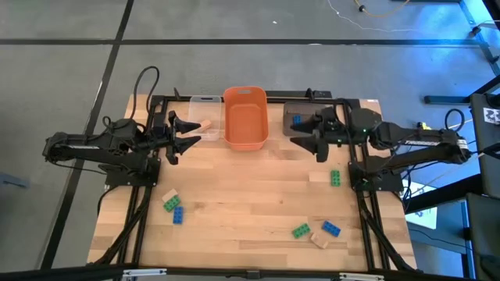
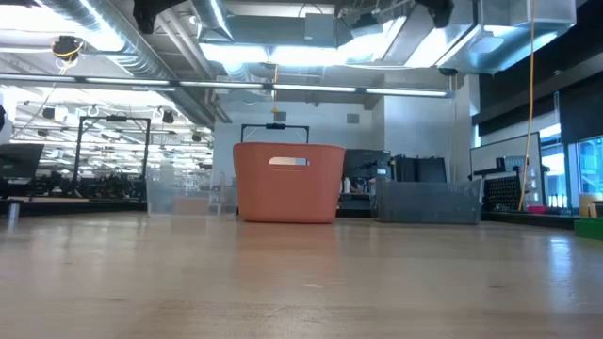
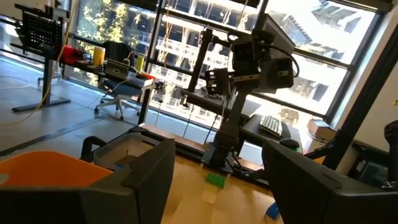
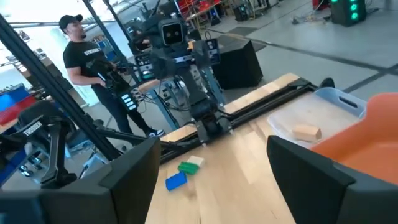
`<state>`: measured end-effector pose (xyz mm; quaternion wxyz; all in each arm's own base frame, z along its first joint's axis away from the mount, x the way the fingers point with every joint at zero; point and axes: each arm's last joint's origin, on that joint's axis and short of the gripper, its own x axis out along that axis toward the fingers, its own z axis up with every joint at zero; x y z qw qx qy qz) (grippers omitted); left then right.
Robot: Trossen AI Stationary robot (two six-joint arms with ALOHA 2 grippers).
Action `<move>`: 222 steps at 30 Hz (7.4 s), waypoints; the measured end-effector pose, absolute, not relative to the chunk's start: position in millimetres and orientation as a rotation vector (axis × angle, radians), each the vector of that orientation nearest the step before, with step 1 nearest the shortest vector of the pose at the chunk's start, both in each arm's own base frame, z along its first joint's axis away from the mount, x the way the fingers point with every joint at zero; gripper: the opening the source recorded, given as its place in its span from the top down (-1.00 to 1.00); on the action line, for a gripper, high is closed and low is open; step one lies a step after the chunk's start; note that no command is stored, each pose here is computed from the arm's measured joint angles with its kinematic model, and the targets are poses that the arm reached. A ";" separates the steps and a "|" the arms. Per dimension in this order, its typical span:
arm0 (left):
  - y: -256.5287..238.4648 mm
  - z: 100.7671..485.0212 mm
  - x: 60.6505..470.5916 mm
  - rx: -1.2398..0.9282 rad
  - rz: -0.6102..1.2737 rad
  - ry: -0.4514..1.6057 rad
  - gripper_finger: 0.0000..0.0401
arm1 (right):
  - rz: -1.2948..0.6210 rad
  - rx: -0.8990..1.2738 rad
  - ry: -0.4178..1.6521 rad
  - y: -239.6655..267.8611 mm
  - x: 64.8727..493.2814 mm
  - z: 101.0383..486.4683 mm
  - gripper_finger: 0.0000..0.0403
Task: Sort & place blocks by color
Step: Put the top right green game piece into the orange bin
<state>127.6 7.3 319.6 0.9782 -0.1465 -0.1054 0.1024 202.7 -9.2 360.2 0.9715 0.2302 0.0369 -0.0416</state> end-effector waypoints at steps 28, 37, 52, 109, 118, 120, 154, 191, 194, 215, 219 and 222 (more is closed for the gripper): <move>8.1 319.6 127.4 -0.298 0.232 -0.216 -0.17 | -0.429 0.918 0.865 3.6 219.0 267.0 -0.46; 8.1 319.6 127.4 -0.297 0.233 -0.215 -0.17 | -0.975 0.961 1.402 10.5 193.8 221.1 -0.46; 8.7 319.5 127.3 -0.299 0.256 -0.218 -0.17 | -1.286 1.072 1.386 13.0 164.4 170.2 -0.46; 6.1 320.1 127.8 -0.296 0.164 -0.211 -0.17 | -0.277 0.627 0.090 34.4 226.7 284.5 0.31; 6.3 320.6 127.7 -0.303 0.167 -0.218 -0.17 | -0.136 0.603 0.001 27.2 229.8 298.1 0.31; 6.5 319.8 127.8 -0.302 0.178 -0.211 -0.17 | -0.129 0.591 -0.005 27.4 229.8 299.0 0.31; 7.1 320.1 127.6 -0.329 0.194 -0.220 -0.17 | -0.164 0.575 0.203 22.0 280.7 281.6 0.31; 8.7 319.6 127.3 -0.325 0.252 -0.222 -0.17 | -0.692 0.445 0.463 -62.6 384.9 219.0 0.20; 8.7 319.6 127.3 -0.325 0.252 -0.222 -0.17 | -0.693 0.444 0.465 -62.6 384.8 218.8 0.20; 8.7 319.7 127.2 -0.325 0.252 -0.223 -0.17 | -0.714 0.424 0.460 -71.5 383.5 219.4 0.19; 8.7 319.6 127.3 -0.324 0.252 -0.223 -0.17 | -0.714 0.423 0.460 -71.5 383.5 219.4 0.19; 8.7 319.7 127.3 -0.325 0.252 -0.223 -0.17 | -0.714 0.423 0.460 -71.5 383.5 219.4 0.13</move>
